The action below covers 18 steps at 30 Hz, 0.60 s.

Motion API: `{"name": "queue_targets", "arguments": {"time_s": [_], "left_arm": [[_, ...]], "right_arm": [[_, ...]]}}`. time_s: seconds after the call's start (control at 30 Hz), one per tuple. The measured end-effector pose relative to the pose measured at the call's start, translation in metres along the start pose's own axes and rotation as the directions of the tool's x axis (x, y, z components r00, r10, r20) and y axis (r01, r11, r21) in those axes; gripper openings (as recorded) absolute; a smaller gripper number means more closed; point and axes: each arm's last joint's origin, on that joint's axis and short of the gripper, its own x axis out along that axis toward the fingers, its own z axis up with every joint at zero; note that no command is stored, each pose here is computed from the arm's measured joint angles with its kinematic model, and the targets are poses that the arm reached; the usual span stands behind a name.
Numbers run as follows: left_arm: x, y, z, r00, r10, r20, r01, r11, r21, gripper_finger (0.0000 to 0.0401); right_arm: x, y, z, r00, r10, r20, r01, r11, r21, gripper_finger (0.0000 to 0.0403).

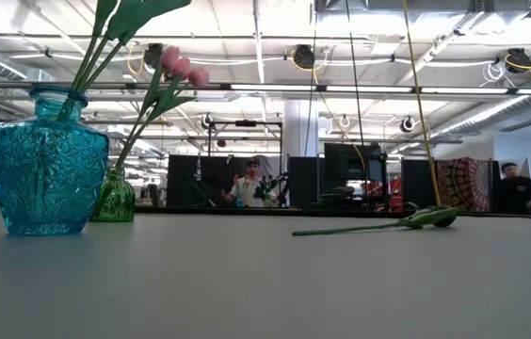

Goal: Sort flowers into vase by color
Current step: Put the top right black flower into the red vase

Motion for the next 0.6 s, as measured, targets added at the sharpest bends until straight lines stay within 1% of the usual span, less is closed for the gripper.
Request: {"name": "queue_targets", "arguments": {"time_s": [0.1,0.23,0.37,0.5,0.6], "left_arm": [[-0.007,-0.004,-0.005,0.994,-0.097,-0.043,0.096,0.995,-0.035,0.0011],[-0.014,-0.007,-0.009,0.977,-0.198,-0.083,0.193,0.979,-0.064,0.0011],[-0.018,-0.01,-0.012,0.954,-0.278,-0.109,0.267,0.958,-0.105,0.0011],[-0.026,-0.013,-0.013,0.939,-0.331,-0.098,0.318,0.94,-0.125,0.0011],[-0.027,-0.013,-0.013,0.937,-0.336,-0.096,0.324,0.939,-0.117,0.0011]], "right_arm": [[0.0,-0.001,0.0,0.999,-0.049,0.015,0.049,0.999,-0.002,0.0199],[0.0,-0.003,0.001,0.995,-0.092,0.032,0.092,0.996,-0.002,0.0199],[0.0,-0.004,0.001,0.994,-0.103,0.035,0.103,0.995,-0.009,0.0199],[0.0,-0.004,0.001,0.994,-0.1,0.034,0.101,0.995,-0.019,0.0199],[0.0,-0.004,0.001,0.994,-0.1,0.034,0.1,0.995,-0.02,0.0199]]}}
